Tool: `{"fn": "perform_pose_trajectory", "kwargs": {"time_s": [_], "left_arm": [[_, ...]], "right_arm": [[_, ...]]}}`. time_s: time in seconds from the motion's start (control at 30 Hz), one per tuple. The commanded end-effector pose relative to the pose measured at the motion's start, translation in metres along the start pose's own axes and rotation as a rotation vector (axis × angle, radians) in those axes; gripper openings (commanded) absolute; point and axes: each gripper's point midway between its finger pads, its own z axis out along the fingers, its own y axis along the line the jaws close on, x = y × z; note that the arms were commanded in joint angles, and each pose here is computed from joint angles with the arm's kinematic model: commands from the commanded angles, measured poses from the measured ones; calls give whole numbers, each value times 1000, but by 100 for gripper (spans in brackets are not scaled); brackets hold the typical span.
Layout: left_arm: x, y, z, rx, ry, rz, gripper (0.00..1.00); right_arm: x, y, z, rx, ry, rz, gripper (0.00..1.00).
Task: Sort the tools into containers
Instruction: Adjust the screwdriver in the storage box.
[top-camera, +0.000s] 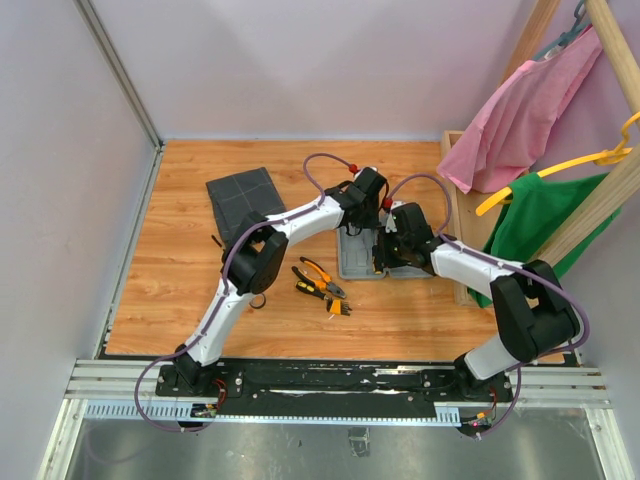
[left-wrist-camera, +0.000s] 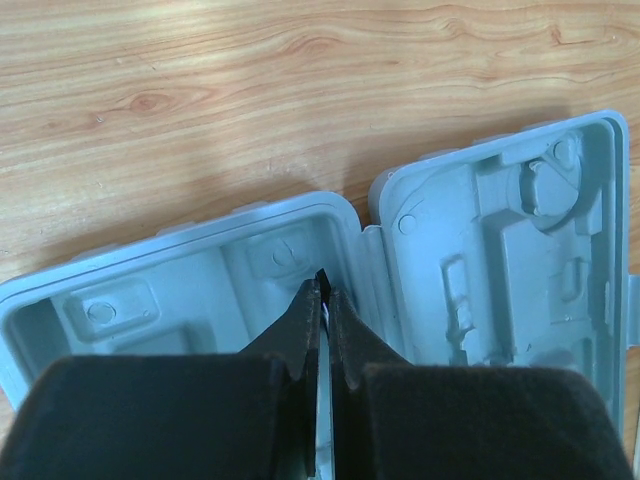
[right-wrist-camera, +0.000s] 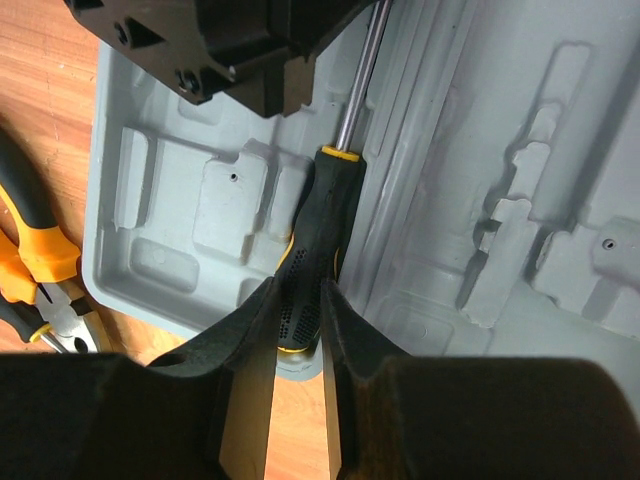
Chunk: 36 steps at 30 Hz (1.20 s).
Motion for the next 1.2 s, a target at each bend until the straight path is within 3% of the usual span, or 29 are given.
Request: {"fn": "perform_pose_trajectory", "kwargs": {"time_s": [0.0, 0.53, 0.83, 1.17], "left_arm": [[141, 119, 22, -342, 415, 190, 0], [218, 142, -32, -354, 496, 208, 1], [253, 133, -62, -345, 512, 241, 1], [279, 150, -78, -387, 555, 271, 0]], "right_arm": [[75, -17, -7, 57, 237, 49, 22], [112, -5, -26, 67, 300, 46, 21], [158, 17, -47, 107, 348, -21, 21], [176, -3, -66, 202, 291, 32, 23]]}}
